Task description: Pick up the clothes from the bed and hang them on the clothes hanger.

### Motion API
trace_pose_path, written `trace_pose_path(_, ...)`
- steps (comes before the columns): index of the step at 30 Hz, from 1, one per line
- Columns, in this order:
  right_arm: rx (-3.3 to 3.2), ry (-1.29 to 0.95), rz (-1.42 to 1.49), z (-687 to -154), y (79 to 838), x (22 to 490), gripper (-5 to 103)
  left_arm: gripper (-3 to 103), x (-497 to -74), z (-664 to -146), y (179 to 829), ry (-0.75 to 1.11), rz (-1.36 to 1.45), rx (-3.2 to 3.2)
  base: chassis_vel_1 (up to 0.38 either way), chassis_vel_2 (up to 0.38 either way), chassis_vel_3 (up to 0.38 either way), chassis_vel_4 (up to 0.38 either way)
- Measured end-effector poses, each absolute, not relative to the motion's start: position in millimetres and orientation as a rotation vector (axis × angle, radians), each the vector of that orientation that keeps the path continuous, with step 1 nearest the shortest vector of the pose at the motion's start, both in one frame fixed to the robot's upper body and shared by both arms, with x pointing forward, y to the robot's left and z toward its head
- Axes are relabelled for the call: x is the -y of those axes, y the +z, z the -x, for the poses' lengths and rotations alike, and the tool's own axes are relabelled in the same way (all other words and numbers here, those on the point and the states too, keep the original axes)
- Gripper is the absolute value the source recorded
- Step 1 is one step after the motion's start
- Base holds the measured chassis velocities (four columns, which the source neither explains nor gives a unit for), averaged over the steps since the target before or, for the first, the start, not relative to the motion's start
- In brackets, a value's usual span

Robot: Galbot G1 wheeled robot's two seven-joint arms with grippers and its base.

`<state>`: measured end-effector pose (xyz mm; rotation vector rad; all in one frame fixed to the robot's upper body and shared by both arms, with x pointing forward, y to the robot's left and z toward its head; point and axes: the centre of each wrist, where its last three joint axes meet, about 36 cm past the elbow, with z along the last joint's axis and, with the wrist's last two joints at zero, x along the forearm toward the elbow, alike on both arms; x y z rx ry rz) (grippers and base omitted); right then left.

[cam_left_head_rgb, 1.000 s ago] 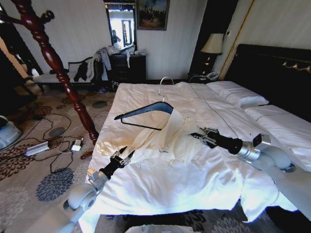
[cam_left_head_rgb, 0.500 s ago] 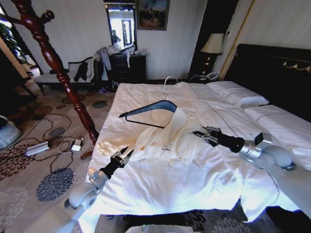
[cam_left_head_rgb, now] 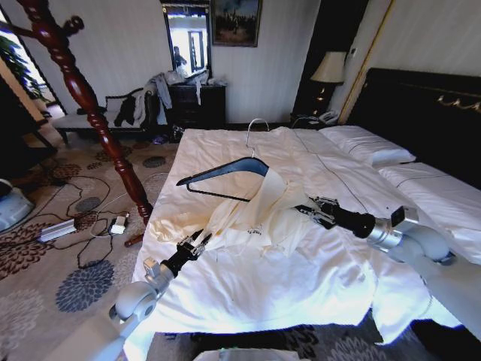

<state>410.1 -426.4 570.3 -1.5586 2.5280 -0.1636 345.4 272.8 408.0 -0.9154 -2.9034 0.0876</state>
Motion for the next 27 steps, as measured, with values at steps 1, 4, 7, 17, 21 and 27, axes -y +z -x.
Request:
trace_pose_path(1,-2.523,-0.163,1.562,-410,571,425,23,30,-271,-346,407,0.094,0.92,2.901,0.0,0.0,0.0,0.0)
trace_pose_path(4,-2.517,-0.161,1.567,-409,572,423,23,24,-268,-347,406,0.106,0.927,2.897,0.0,0.0,0.0,0.0)
trace_pose_path(7,-2.508,-0.157,1.572,-408,574,419,23,8,-263,-347,403,0.125,0.932,2.891,0.0,0.0,0.0,0.0)
trace_pose_path(17,-2.521,-0.153,1.555,-406,573,419,23,0,-274,-360,425,0.193,0.89,2.958,0.0,0.0,0.0,0.0)
trace_pose_path(21,-2.549,-0.156,1.53,-408,569,426,23,0,-288,-378,455,0.267,0.84,3.045,0.0,0.0,0.0,0.0)
trace_pose_path(27,-2.575,-0.167,1.527,-410,560,430,23,0,-331,-424,540,0.479,0.742,3.182,0.0,0.0,0.0,0.0)
